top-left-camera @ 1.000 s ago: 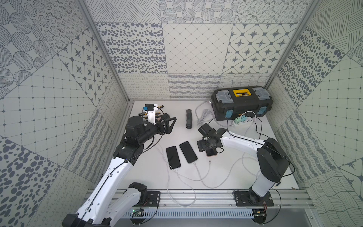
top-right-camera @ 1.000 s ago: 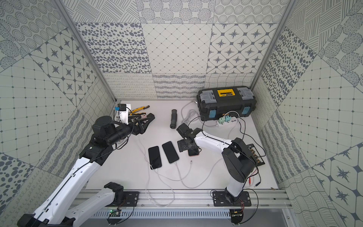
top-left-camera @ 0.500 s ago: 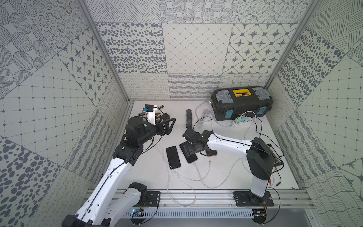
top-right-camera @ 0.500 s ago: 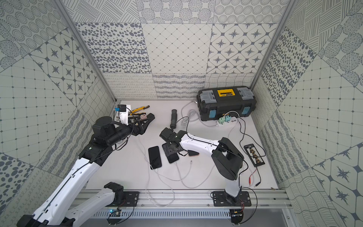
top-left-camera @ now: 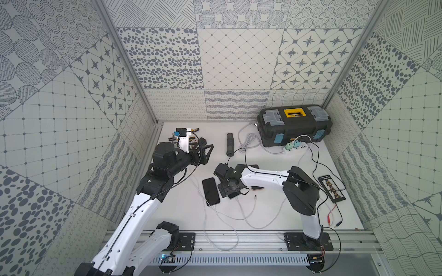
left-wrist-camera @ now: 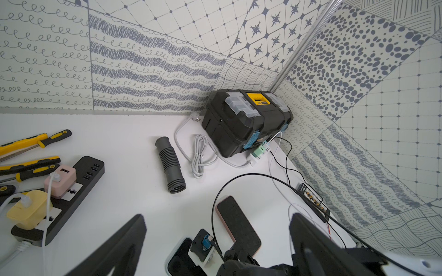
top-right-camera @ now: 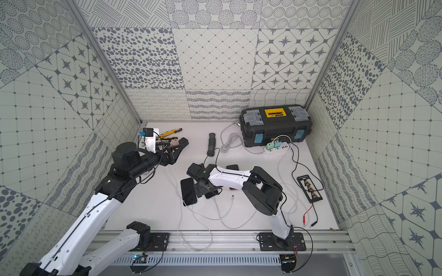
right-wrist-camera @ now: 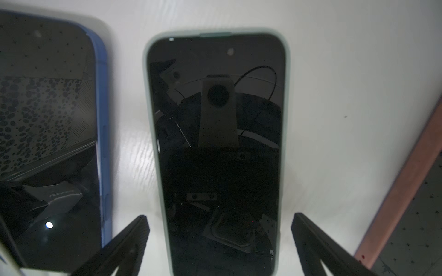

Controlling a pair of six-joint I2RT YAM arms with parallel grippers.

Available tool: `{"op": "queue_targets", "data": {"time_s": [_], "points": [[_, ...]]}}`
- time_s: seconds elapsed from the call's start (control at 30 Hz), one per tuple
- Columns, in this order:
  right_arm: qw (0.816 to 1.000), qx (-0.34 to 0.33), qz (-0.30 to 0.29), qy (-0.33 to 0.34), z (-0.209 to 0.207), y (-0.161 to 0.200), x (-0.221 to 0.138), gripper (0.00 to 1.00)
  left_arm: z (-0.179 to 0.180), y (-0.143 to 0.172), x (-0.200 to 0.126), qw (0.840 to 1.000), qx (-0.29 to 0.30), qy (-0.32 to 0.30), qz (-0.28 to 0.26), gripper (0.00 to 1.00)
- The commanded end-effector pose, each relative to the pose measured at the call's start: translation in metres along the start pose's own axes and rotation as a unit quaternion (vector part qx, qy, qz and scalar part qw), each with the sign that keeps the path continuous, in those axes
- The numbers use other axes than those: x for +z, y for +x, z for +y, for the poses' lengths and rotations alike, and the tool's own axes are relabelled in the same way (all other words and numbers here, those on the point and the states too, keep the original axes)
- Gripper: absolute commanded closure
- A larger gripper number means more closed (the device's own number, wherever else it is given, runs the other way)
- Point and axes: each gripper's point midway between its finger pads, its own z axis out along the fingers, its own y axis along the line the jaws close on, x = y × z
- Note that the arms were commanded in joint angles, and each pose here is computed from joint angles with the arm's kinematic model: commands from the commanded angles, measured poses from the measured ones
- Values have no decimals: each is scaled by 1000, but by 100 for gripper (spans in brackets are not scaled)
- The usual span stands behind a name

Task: Unplug the charging cable from the phone
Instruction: Pick up the phone at the center of the board.

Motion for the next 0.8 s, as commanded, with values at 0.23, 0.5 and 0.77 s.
{"op": "queue_targets", "data": {"time_s": [0.23,0.5,0.77], "points": [[1000,-20,6,1,8,-2,11,3,6,-4,-2,1000,15,-12,-8,2],[1000,-23,13,-2,10,2,18,13,7,-4,-4,1000,17,-15,-11,2],[1000,-23,12,1,8,3,18,29,6,-5,-4,1000,18,-14,-13,2]]}}
